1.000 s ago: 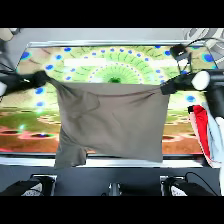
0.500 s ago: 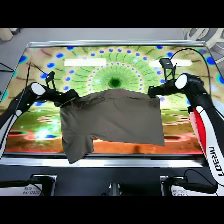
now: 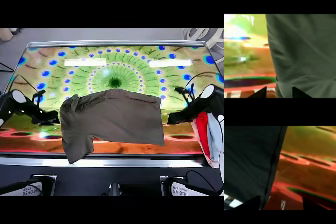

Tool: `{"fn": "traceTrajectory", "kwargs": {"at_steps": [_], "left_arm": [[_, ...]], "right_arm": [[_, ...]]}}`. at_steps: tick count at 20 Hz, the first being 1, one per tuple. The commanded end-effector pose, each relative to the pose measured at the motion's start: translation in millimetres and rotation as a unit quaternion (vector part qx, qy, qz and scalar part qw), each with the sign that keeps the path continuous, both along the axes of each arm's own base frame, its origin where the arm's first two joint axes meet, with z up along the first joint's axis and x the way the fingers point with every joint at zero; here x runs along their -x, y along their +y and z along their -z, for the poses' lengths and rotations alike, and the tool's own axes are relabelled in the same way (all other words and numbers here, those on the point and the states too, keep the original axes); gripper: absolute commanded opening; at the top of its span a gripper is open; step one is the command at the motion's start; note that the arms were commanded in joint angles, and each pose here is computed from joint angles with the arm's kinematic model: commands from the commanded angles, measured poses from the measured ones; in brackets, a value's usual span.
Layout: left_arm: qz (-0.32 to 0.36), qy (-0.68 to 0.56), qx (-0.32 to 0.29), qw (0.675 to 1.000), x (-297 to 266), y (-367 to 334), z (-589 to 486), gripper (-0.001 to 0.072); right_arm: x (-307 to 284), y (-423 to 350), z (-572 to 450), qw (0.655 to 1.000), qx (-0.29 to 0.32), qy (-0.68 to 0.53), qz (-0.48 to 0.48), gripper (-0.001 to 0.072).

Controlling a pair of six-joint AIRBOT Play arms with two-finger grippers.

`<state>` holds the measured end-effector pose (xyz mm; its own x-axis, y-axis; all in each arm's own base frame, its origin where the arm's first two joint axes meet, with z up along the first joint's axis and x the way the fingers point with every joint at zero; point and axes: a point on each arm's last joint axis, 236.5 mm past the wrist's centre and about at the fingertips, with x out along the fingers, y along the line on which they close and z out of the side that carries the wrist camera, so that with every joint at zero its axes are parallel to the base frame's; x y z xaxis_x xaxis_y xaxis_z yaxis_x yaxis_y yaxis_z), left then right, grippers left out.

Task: Fold the shirts.

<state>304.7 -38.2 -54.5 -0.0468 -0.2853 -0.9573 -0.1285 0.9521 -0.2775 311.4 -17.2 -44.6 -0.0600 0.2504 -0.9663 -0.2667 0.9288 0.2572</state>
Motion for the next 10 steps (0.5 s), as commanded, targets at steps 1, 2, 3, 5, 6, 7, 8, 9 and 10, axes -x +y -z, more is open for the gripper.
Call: {"fn": "traceTrajectory", "kwargs": {"at_steps": [1, 2, 3, 5, 6, 7, 8, 9, 10], "left_arm": [[0.004, 0.037, 0.031, 0.999, 40.7, -23.2, 31.6, 0.0383], [0.007, 0.035, 0.029, 0.999, 42.1, -26.9, 36.5, 0.0384], [0.012, 0.033, 0.026, 0.999, 42.1, -28.9, 41.0, 0.0384], [-0.001, 0.032, 0.024, 0.999, 36.9, -30.0, 47.9, 0.0383], [-0.009, 0.03, 0.022, 0.999, 33.8, -29.5, 50.6, 0.0381], [-0.011, 0.029, 0.021, 0.999, 33.0, -29.2, 51.9, 0.0362], [-0.007, 0.027, 0.02, 0.999, 32.5, -28.6, 52.2, 0.0183], [0.001, 0.024, 0.02, 1.0, 32.2, -27.8, 52.2, 0.0052], [0.003, 0.023, 0.02, 1.0, 32.5, -27.8, 52.2, 0.0039]], "right_arm": [[57.0, 32.5, 24.9, 0.994, -0.08, 0.076, -0.018, 0.0567], [63.0, 33.8, 30.4, 0.993, -0.08, 0.079, -0.018, 0.0567], [65.2, 33.0, 33.9, 0.994, -0.077, 0.076, -0.022, 0.0567], [65.6, 28.1, 37.2, 0.995, -0.066, 0.073, -0.026, 0.0568], [65.3, 25.8, 38.2, 0.995, -0.06, 0.072, -0.026, 0.0569], [65.8, 25.3, 38.7, 0.995, -0.059, 0.073, -0.026, 0.057], [65.8, 27.9, 38.5, 0.995, -0.064, 0.073, -0.024, 0.0571], [65.4, 30.3, 39.2, 0.995, -0.066, 0.071, -0.025, 0.0584], [65.5, 34.0, 41.1, 0.995, -0.066, 0.07, -0.029, 0.0618]]}}
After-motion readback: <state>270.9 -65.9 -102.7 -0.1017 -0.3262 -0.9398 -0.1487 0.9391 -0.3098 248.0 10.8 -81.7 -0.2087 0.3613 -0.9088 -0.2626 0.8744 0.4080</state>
